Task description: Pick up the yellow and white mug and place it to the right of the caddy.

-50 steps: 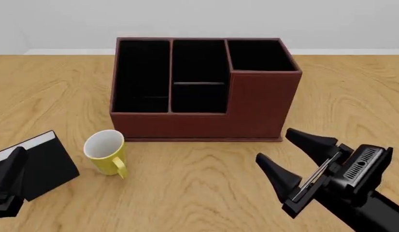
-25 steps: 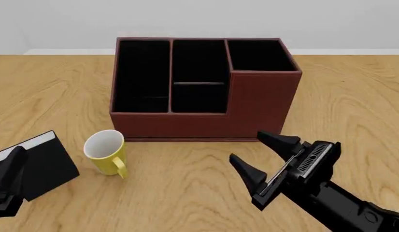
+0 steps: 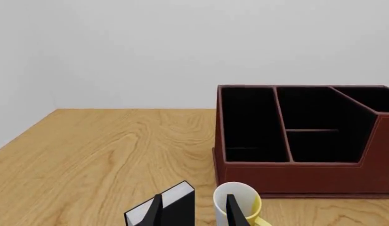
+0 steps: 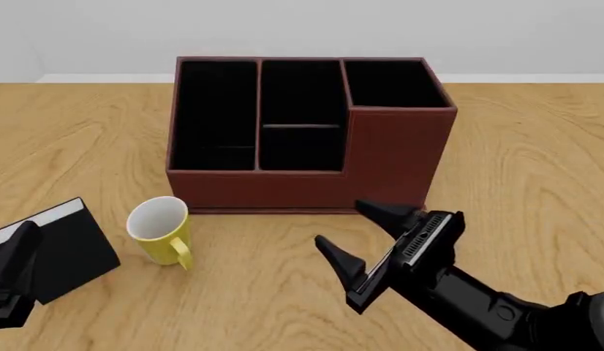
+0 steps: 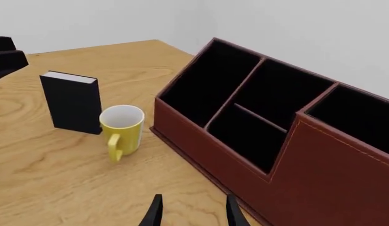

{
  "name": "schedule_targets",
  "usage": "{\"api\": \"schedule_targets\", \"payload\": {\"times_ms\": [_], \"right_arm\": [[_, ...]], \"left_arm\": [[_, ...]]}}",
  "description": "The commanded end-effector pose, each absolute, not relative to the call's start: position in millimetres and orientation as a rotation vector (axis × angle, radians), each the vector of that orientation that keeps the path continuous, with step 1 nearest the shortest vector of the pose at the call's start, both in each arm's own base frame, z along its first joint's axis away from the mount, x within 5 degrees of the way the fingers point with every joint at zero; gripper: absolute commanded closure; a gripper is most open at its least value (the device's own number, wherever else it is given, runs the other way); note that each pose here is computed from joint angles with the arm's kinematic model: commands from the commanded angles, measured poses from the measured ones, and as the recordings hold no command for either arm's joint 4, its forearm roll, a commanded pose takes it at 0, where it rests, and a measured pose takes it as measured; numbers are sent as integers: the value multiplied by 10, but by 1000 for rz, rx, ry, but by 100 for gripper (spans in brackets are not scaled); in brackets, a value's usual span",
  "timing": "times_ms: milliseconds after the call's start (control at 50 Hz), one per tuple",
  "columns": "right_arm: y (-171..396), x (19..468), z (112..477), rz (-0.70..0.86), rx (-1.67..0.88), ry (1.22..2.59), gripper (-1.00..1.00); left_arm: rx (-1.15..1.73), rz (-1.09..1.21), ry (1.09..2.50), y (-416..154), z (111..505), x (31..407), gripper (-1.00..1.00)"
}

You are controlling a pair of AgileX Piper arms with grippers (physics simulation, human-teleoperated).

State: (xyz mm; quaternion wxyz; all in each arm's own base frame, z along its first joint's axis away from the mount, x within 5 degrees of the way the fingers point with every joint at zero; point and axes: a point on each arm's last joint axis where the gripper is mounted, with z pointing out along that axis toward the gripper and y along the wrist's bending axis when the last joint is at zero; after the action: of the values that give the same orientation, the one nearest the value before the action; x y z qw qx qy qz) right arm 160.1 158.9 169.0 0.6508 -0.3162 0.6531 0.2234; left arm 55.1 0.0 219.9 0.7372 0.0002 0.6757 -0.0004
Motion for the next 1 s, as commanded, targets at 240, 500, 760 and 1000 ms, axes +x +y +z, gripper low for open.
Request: {"api": "schedule_targets", "payload": {"times_ms": [240,500,760,1000], "right_arm": [[1816,1661,1641,537,-762,1462,-100],[1958,1727,1554,546,-785,1474,-100],[2102,1759,1508,564,-808,1466,-100],[2257,1790,1454,578,-834,1458,-100]], "left_arm": [[0,-1,1484,0,2199,551,-100],[1,-1,1484,0,2199,551,-100],[0,-1,1483,0,2199,551,-100],[0,-1,1484,0,2199,551,-100]]}}
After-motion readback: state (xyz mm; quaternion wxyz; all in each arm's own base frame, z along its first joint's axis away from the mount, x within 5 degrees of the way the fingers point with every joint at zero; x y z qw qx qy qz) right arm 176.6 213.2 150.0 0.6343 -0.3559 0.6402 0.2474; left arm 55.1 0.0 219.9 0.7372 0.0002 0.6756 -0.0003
